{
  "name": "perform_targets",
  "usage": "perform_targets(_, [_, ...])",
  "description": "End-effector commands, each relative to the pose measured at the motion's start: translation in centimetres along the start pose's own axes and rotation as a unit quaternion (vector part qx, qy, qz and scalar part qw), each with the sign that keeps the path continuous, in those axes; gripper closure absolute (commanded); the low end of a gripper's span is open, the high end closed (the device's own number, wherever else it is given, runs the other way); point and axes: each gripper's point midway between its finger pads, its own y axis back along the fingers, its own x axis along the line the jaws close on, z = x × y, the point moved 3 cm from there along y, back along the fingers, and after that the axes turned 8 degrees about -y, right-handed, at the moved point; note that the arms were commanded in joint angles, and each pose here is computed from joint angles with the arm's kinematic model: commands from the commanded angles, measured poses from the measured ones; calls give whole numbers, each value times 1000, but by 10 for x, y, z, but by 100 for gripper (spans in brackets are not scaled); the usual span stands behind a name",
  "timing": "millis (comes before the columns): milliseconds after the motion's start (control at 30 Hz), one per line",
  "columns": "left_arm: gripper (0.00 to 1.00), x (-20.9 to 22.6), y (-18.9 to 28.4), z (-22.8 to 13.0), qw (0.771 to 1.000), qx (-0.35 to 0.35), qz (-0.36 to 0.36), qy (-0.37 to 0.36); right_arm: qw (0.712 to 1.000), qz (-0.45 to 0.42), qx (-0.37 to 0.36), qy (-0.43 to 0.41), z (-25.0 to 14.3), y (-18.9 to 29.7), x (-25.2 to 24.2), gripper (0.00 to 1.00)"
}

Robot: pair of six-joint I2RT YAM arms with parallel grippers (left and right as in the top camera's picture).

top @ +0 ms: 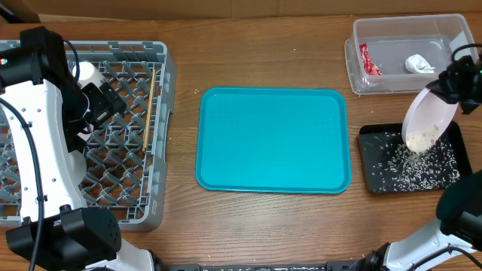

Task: Sort waste into correct bins and load items into the dishwasher
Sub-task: 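Carry the plate over the black tray and tip the rice out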

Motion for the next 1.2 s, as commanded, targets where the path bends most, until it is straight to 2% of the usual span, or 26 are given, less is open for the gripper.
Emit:
perform_targets(0, [0, 3, 4, -2, 1000, -7, 3, -8, 998, 49, 13, 22, -3, 13, 6, 96])
perform_targets(367, [0, 3, 4, -2, 1000, -7, 3, -8, 997, 56, 32, 51, -4, 22, -13, 96])
perform_targets(500, [0, 3, 4, -2, 1000, -7, 3, -8, 990, 107, 61, 68, -11, 22, -10, 96])
perform_targets(633, [0, 3, 4, -2, 1000, -7, 3, -8, 990, 114, 71, 50, -11, 15, -21, 96])
perform_targets(833, [0, 3, 4, -2, 1000, -7, 3, -8, 978, 179, 102, 39, -18, 16, -24, 96])
perform_targets(900, [0, 3, 4, -2, 1000, -7, 3, -8, 971, 211, 103, 54, -18, 23, -21, 96])
perform_targets(1067, [0, 3, 4, -2, 1000, -7, 3, -8, 971, 216, 105, 5, -14, 31, -30, 96])
perform_targets(1167, [0, 3, 4, -2, 1000, -7, 3, -8, 967, 235, 100, 15, -13, 38, -33, 96])
